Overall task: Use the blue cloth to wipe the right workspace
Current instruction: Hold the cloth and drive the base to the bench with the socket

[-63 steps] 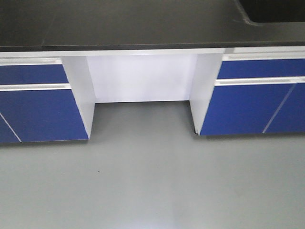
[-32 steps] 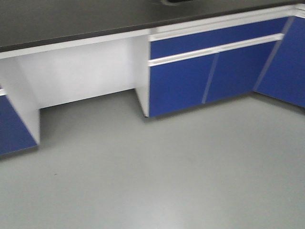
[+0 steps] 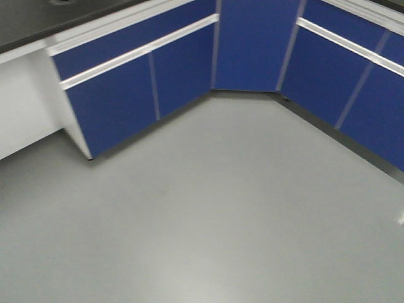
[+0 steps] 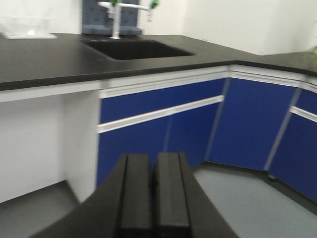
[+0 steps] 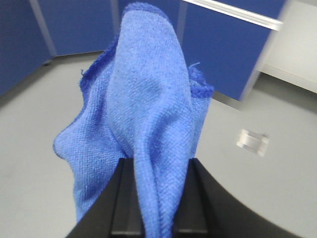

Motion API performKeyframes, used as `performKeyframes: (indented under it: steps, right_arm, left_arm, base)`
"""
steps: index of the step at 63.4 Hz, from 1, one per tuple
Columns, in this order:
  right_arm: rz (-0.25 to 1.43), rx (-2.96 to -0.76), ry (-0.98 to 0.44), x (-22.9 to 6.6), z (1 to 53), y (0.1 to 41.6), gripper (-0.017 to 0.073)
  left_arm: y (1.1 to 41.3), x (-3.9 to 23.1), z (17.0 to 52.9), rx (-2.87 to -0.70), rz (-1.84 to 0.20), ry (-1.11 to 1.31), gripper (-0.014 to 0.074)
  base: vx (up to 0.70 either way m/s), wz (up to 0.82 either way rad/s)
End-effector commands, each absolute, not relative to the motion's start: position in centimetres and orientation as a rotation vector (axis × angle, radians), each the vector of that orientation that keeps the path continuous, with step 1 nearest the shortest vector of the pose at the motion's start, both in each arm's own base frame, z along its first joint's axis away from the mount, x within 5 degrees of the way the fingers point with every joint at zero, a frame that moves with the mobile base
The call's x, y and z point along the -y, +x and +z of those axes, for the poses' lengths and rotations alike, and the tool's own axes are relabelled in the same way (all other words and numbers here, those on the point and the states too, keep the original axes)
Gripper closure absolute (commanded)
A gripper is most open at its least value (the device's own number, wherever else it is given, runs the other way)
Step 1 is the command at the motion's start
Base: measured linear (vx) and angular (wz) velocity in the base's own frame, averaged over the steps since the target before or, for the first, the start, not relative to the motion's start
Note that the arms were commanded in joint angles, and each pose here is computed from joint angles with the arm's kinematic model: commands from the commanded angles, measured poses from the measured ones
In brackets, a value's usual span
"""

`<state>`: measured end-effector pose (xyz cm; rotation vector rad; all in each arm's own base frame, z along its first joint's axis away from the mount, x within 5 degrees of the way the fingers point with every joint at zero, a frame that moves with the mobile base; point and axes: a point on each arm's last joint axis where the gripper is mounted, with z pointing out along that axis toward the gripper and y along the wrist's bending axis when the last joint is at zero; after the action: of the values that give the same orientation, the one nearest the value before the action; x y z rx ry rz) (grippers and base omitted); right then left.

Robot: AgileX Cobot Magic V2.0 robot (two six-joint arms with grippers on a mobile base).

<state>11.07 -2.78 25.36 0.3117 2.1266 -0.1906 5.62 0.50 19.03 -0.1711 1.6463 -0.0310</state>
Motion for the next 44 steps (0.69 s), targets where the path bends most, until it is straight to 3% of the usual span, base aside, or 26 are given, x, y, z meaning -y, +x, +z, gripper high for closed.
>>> performKeyframes:
  steps: [1, 44]
  right_arm:
    - [-0.195, -2.042, 0.272, 2.78, 26.75, 11.52, 0.0559]
    - [-0.199, -2.055, 0.277, 2.81, 26.65, 11.45, 0.0559]
  left_arm:
    - [5.66, -0.43, 18.84, -1.578, -0.051, -0.168, 0.0599]
    - [5.66, -0.43, 18.84, -1.578, -0.051, -0.168, 0.0599]
  base:
    - [-0.14, -0.68]
    - [-0.1, -0.7]
